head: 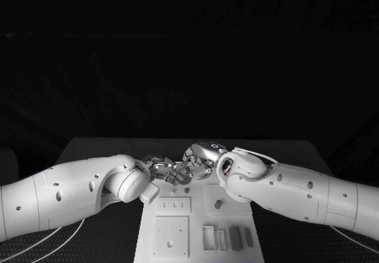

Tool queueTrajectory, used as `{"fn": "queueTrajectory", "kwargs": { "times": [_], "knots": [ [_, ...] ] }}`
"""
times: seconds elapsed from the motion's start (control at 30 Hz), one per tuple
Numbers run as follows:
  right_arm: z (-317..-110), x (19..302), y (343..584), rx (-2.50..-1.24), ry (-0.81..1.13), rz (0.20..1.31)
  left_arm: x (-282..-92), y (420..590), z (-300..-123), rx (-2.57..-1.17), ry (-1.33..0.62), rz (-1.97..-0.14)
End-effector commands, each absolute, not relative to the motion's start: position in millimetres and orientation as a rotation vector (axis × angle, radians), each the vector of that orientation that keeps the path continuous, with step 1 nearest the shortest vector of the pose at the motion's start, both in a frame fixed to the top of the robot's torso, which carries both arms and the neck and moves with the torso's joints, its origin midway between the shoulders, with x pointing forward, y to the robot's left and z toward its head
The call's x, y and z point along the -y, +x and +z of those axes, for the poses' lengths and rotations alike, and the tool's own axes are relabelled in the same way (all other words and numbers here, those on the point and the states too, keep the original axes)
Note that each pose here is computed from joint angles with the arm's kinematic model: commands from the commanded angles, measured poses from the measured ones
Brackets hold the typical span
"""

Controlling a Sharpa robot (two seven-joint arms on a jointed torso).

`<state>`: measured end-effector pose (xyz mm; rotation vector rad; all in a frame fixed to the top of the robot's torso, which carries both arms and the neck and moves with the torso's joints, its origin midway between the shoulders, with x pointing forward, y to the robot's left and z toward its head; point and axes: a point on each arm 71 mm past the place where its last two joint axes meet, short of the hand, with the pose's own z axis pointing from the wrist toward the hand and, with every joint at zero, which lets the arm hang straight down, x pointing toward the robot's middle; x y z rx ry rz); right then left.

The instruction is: Assemble the parts on the task board

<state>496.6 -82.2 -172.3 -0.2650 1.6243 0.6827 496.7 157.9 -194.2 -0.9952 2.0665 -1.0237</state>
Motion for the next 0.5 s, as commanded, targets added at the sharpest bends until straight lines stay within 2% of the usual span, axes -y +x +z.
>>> {"fn": "queueTrajectory", "kwargs": {
  "times": [0.03, 0.5],
  "knots": [
    [-175.3, 80.4, 494.8, -1.641, -0.283, 0.689, -151.1, 494.9, -191.2, -2.088, -0.974, -1.079],
    [-175.8, 80.3, 494.9, -1.644, -0.284, 0.687, -149.9, 493.0, -191.8, -2.116, -0.958, -1.093]
  ]
}}
